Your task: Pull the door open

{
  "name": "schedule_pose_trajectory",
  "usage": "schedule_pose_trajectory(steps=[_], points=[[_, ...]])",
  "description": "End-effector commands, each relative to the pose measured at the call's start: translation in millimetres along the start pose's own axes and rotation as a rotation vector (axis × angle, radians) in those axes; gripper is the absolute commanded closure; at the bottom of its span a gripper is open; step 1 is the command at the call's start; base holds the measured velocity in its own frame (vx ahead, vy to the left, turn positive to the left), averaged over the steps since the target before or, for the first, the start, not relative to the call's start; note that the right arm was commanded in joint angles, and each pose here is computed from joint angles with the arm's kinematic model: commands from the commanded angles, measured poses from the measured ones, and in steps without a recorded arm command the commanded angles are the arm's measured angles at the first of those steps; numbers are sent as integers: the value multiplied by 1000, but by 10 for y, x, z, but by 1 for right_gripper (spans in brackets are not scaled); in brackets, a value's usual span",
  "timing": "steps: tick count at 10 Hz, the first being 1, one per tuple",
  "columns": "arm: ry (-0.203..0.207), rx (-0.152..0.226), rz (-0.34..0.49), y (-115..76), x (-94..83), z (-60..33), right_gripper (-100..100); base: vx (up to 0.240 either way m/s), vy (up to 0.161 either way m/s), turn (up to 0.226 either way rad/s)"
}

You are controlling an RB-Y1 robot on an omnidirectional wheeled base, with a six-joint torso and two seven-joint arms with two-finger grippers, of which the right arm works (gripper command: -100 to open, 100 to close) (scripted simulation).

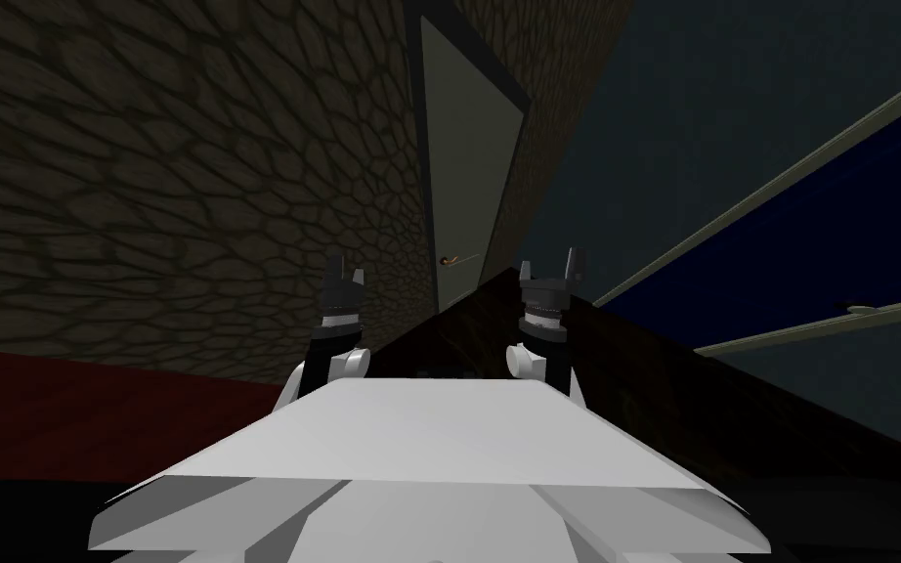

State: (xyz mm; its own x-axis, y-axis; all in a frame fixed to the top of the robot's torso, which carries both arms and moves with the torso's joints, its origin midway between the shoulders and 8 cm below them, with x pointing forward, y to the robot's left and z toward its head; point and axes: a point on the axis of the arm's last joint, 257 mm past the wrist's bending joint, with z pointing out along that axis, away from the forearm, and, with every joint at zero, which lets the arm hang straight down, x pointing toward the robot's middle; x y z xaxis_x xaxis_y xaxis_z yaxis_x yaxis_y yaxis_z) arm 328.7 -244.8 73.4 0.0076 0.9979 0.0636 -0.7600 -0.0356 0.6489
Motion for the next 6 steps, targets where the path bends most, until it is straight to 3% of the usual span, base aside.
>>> schedule_pose_trajectory(steps=[1, 6], points=[[8, 22, 2, -144, 8, -24, -100, 27, -24, 114], [31, 92, 7, -610, 25, -112, -100, 58, -36, 140]])
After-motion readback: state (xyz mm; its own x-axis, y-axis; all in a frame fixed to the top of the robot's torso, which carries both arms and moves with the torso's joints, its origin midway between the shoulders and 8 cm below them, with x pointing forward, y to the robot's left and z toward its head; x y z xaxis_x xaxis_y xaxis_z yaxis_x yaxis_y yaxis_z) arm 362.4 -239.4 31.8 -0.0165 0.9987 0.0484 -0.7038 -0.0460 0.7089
